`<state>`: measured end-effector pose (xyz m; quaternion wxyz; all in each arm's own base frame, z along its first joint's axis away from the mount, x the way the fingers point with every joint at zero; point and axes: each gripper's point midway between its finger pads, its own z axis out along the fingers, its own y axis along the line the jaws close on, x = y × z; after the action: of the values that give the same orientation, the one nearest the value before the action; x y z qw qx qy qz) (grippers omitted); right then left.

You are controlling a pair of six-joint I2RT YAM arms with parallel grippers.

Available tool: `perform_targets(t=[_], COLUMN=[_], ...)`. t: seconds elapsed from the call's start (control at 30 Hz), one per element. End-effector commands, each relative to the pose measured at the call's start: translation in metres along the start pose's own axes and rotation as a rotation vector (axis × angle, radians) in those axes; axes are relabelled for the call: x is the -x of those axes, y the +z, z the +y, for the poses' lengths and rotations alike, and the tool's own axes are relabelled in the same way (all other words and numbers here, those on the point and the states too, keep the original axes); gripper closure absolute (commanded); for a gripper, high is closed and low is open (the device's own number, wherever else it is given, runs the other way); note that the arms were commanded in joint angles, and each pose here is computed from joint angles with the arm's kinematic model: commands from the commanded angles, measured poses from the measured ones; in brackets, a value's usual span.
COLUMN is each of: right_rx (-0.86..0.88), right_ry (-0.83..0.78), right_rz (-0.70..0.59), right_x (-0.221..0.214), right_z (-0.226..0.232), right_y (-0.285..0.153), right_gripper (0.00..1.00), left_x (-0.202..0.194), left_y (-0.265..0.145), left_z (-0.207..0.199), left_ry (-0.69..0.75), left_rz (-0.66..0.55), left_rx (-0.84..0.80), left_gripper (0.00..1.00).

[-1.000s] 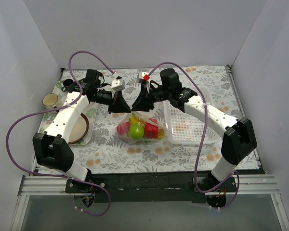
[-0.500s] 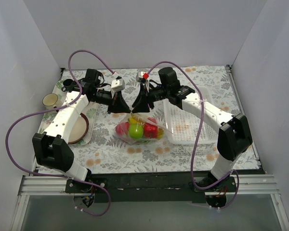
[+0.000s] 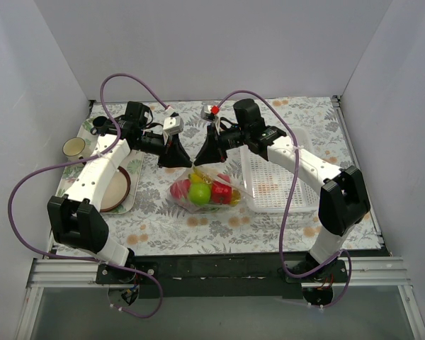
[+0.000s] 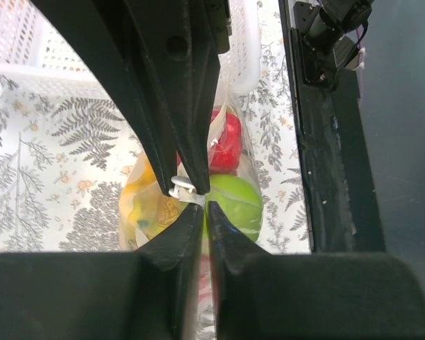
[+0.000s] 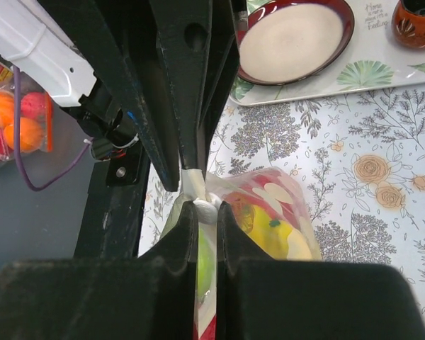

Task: Open the zip-top bag and remove the fake food

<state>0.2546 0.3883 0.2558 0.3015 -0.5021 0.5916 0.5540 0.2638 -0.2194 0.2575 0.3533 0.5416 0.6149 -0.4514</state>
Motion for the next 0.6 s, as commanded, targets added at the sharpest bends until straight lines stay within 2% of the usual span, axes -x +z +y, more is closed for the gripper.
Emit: perform_targets(t=[0.0, 0.17, 0.23, 0.37, 0.57], right_rx=[-0.003, -0.009, -0.008, -0.014, -0.029], right_ry=[-0.088, -0.086, -0.080, -0.077, -0.076], right_rz=[-0.052, -0.053, -0.049, -0.048, -0.044], right_x=[0.026, 0.026, 0.025, 0.025, 0.026], right_z=[0.014, 0.014, 0.014, 0.014, 0.012], right_y=[-0.006, -0.008, -0.007, -0.008, -0.008], right_gripper=[0.99, 0.99, 0.99, 0.99, 0.99], left_x=[0.021, 0.025, 0.027, 0.030, 0.039], left_y=[-0.004, -0.004, -0.004, -0.004, -0.004], left_z=[-0.009, -0.011, -0.012, -0.011, -0.014], left_ry=[0.081, 0.086, 0.083, 0.083, 0.083], left_rz=[-0.048, -0.056, -0.062, -0.065, -0.075], left_rx=[-0.009, -0.017, -0.025, -0.025, -0.032], left_gripper=[0.77, 0.62, 0.60, 0.63, 0.80])
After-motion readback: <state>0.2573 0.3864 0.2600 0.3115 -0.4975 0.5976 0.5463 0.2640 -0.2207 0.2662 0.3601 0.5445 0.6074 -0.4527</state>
